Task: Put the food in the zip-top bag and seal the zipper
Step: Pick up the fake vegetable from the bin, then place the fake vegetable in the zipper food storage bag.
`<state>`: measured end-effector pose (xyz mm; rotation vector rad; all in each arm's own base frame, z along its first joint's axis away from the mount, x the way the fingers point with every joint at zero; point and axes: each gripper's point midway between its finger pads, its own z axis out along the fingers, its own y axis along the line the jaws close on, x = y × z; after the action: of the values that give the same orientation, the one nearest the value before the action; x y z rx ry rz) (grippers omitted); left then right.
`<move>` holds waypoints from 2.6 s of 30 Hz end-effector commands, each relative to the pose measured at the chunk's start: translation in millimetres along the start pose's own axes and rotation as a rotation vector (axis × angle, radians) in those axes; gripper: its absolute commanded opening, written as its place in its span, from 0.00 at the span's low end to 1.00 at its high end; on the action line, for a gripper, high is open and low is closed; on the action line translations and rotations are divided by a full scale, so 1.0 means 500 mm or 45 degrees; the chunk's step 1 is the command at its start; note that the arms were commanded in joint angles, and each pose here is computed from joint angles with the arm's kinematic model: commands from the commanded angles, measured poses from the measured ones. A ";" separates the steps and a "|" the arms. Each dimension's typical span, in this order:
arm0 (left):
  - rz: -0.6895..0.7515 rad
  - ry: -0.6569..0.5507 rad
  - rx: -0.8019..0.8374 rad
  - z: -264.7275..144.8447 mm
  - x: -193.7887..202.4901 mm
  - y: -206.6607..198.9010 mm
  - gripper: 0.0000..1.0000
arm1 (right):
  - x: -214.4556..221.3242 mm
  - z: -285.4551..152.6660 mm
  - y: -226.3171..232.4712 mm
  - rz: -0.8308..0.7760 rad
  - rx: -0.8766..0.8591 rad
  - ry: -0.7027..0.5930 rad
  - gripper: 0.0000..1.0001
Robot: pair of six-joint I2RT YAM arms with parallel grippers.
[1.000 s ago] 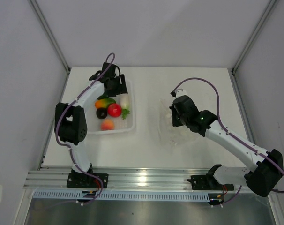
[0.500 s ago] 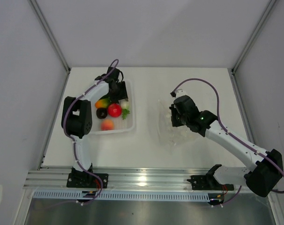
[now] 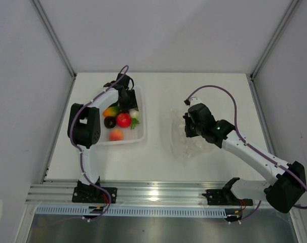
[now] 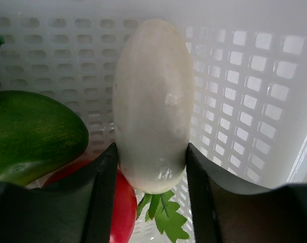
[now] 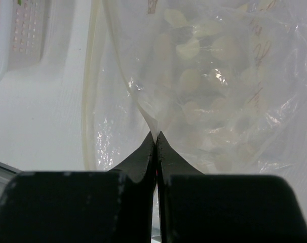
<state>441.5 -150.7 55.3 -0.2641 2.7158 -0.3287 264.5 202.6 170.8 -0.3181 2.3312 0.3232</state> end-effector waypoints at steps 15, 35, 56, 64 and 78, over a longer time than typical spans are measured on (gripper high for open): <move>0.048 -0.297 0.090 -0.196 -0.068 -0.033 0.01 | -0.051 -0.041 0.008 0.030 -0.042 -0.124 0.00; 0.279 0.146 1.092 -0.418 0.336 -0.319 0.01 | -0.048 -0.025 0.004 0.006 -0.025 -0.122 0.00; 0.054 0.461 1.176 -0.377 0.413 -0.404 0.01 | -0.027 -0.045 0.024 0.005 -0.089 -0.130 0.00; -0.084 0.379 1.096 -0.332 0.374 -0.419 0.00 | -0.032 -0.058 0.043 0.040 -0.154 -0.140 0.00; -0.240 0.057 1.059 -0.296 0.297 -0.411 0.01 | -0.024 -0.065 0.073 0.091 -0.251 -0.106 0.00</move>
<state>257.4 -352.2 163.4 -0.2316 2.4912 -1.4494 241.7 218.1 195.1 -0.3151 2.2723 0.5161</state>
